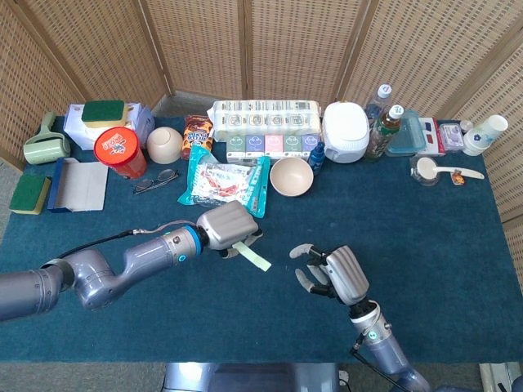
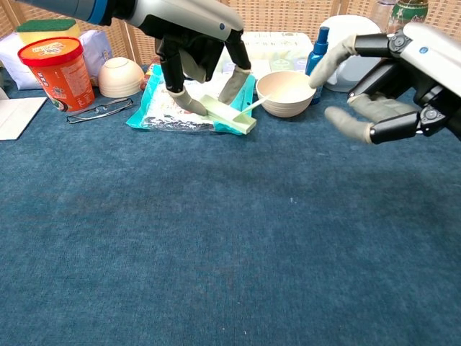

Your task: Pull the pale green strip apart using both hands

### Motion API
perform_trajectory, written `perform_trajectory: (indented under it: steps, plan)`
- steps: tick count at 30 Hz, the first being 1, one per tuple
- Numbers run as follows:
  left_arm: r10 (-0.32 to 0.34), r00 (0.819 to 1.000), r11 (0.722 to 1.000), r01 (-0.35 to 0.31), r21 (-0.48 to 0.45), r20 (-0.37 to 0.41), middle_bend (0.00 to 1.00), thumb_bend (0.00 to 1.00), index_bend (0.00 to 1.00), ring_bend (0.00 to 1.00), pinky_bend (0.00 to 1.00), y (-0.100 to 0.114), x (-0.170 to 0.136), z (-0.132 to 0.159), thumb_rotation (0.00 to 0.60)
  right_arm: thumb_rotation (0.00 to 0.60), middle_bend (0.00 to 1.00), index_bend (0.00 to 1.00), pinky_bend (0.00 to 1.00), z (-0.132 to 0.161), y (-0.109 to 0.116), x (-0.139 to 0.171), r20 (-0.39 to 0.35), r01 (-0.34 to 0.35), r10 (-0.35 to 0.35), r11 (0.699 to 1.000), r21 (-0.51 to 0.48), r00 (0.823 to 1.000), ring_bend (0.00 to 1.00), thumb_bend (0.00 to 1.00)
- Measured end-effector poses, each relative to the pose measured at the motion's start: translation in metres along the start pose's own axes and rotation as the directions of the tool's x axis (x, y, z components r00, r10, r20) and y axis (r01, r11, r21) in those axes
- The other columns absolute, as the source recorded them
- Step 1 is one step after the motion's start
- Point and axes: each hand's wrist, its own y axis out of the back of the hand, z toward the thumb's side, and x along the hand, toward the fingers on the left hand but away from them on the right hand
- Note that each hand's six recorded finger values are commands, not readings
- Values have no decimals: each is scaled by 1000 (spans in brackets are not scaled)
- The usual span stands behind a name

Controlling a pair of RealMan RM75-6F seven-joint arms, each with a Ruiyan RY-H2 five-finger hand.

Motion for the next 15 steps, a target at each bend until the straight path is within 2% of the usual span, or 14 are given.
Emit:
perform_trajectory:
  steps: [4,15]
  plan:
    - [-2,1000,1000,2,-1,-4,1000,411,669,1000,1000,-1,1,-1,600,600,1000,291,1000,1,-3,0,-3,-5,5,999,37,1000,1000,276]
    - [-3,1000,1000,3,-2,6,1000,411,669,1000,1000,0,5,4,600,600,1000,475,1000,15,-10,-7,-32,-6,7,1000,26,999,1000,274]
